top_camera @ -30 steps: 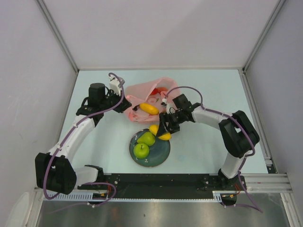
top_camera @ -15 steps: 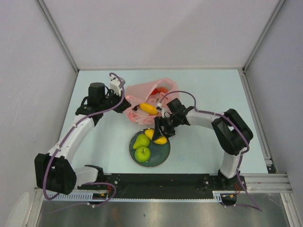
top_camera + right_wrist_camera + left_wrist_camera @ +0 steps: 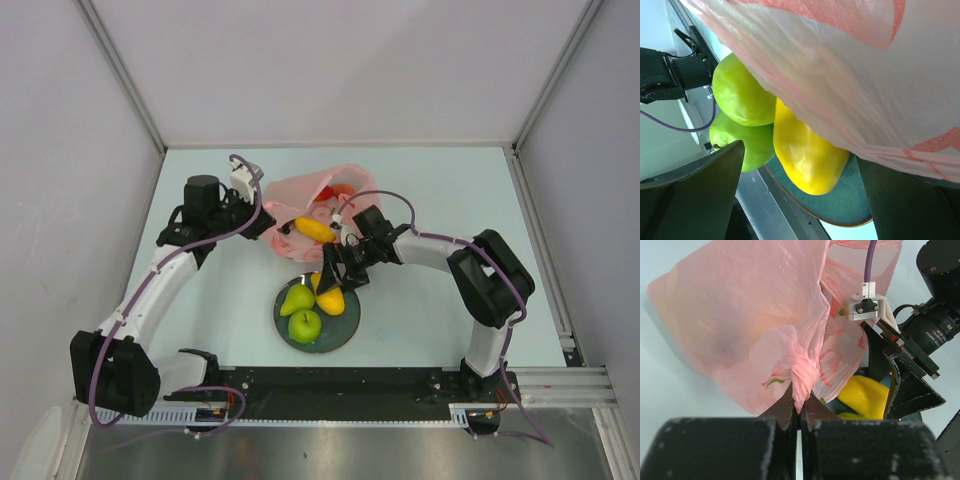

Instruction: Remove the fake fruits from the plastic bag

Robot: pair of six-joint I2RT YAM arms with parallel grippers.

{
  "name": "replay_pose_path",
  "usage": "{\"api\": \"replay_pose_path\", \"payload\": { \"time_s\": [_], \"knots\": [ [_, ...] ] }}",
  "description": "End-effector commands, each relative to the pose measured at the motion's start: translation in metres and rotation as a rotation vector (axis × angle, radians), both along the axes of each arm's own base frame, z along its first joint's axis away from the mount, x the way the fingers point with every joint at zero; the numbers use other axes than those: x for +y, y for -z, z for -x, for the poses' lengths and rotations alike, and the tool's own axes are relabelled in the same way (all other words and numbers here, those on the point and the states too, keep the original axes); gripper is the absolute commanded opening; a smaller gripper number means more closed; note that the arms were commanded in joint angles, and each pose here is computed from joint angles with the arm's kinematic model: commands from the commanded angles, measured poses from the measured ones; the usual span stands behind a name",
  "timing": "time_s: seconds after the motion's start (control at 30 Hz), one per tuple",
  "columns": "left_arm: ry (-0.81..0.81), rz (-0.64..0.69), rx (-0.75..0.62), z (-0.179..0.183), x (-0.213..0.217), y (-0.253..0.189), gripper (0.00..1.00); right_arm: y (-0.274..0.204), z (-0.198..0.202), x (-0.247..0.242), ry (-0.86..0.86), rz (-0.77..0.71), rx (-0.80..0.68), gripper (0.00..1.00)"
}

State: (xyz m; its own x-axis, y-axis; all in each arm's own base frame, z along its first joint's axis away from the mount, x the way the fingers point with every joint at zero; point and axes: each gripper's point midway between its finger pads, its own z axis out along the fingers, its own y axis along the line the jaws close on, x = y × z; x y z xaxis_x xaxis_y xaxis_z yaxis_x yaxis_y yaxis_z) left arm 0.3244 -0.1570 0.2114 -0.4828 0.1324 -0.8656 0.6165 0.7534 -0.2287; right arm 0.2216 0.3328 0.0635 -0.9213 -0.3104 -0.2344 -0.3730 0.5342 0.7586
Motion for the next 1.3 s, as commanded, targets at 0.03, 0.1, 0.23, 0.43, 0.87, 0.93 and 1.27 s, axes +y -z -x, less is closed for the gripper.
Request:
{"api": "replay_pose_path", "payload": {
  "time_s": [0.03, 0.1, 0.23, 0.43, 0.87, 0.93, 1.27],
  "knots": [
    [0.016, 0.003, -0.05, 0.001, -0.002, -0.012, 0.0, 0.012, -0.02, -0.012, 0.043, 0.078, -0.102, 1.0],
    [0.017, 0.003, -0.05, 0.001, -0.002, -0.012, 0.0, 0.008, -0.022, -0.012, 0.045, 0.071, -0.113, 1.0],
    [0.017, 0.003, -0.049, 0.0, -0.003, -0.011, 0.0, -0.001, -0.025, -0.012, 0.042, 0.036, -0.125, 1.0],
    [0.009, 0.018, -0.083, -0.002, -0.003, -0.02, 0.0, -0.05, -0.048, -0.027, 0.045, -0.036, -0.234, 1.0],
    [-0.011, 0.089, -0.084, -0.003, -0.006, -0.033, 0.0, -0.136, -0.164, -0.028, 0.07, 0.047, -0.791, 0.83],
    [-0.002, 0.125, -0.07, -0.002, -0.009, -0.036, 0.0, -0.135, -0.186, -0.028, 0.091, 0.09, -0.843, 0.76],
    [-0.019, 0.143, -0.09, -0.005, -0.009, -0.041, 0.0, -0.084, -0.208, 0.012, -0.127, 0.186, -0.942, 0.55]
  ]
}}
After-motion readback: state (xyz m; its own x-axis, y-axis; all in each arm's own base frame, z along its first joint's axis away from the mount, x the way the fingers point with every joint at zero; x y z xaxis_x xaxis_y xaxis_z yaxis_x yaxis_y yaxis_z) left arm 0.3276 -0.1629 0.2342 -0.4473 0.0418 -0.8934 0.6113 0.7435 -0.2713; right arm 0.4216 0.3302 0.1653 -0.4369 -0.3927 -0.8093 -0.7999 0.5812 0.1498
